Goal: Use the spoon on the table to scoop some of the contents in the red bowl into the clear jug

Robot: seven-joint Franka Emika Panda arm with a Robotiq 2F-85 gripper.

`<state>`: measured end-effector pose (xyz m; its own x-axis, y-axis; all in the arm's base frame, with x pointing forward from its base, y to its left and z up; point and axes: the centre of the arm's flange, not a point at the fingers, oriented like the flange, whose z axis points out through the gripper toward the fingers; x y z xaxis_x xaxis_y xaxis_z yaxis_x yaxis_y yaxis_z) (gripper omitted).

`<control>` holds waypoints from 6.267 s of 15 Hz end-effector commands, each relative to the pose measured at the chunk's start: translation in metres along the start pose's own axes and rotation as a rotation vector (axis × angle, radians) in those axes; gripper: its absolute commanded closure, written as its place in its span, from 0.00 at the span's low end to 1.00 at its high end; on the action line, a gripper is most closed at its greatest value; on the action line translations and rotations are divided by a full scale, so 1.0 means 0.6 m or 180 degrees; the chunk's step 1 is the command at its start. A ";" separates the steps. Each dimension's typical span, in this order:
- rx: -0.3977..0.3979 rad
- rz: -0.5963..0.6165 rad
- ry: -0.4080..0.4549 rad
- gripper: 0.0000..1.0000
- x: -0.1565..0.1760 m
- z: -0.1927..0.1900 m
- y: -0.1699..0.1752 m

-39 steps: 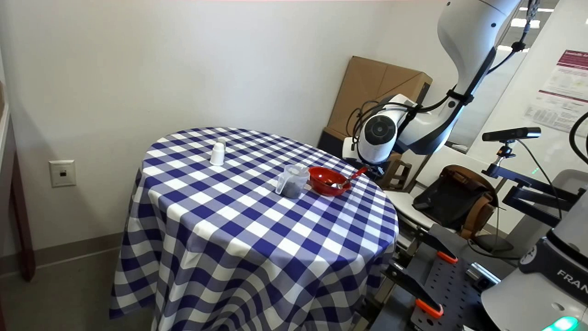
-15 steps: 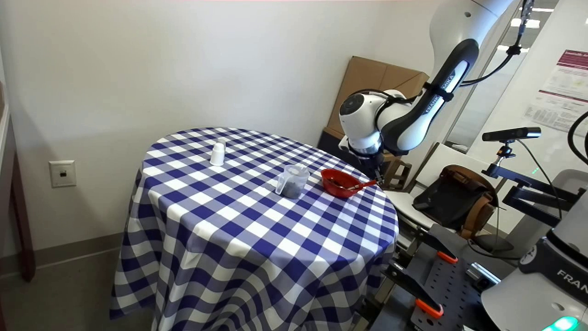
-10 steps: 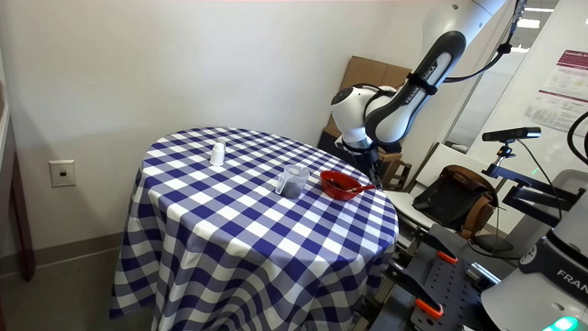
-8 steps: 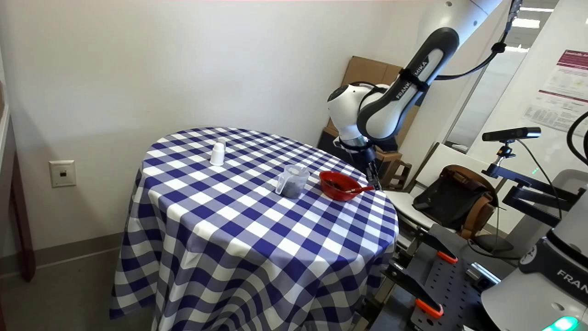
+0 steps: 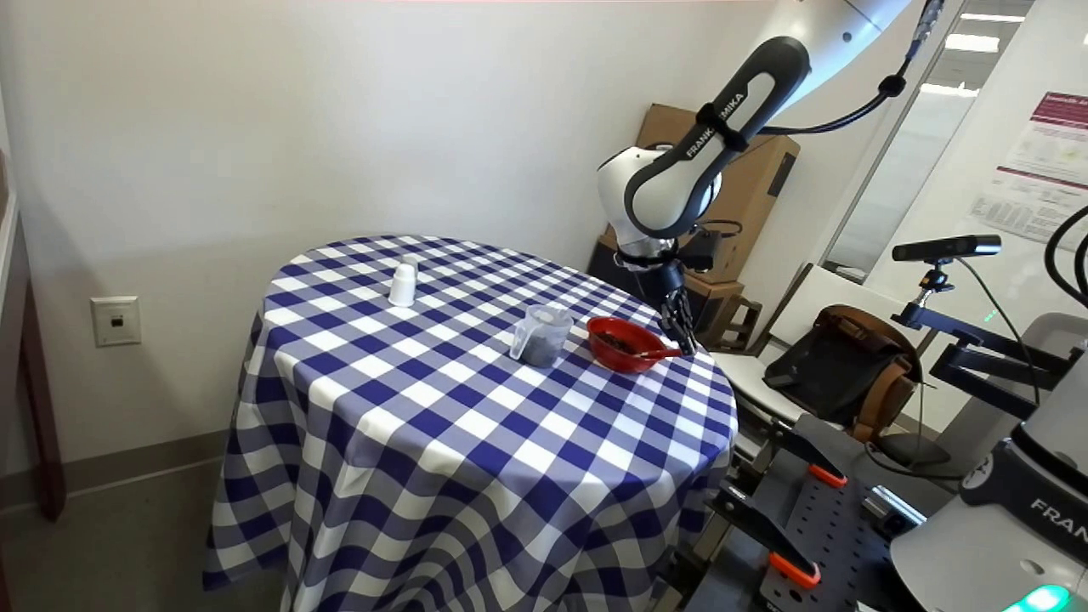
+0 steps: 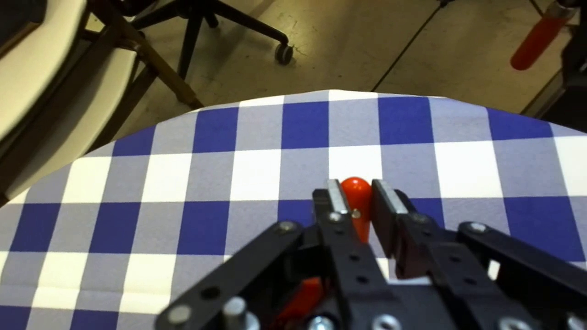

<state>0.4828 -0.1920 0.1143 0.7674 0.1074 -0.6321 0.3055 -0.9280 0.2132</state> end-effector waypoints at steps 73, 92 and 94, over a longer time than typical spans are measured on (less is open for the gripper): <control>0.1441 -0.0025 0.0629 0.93 -0.011 -0.212 -0.088; 0.0844 -0.0164 0.0622 0.93 -0.019 -0.198 -0.063; 0.0773 -0.0192 0.0634 0.93 -0.018 -0.199 -0.063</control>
<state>0.5331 -0.1187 0.2008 0.8546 0.1969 -0.4806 0.1942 -0.9794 -0.0560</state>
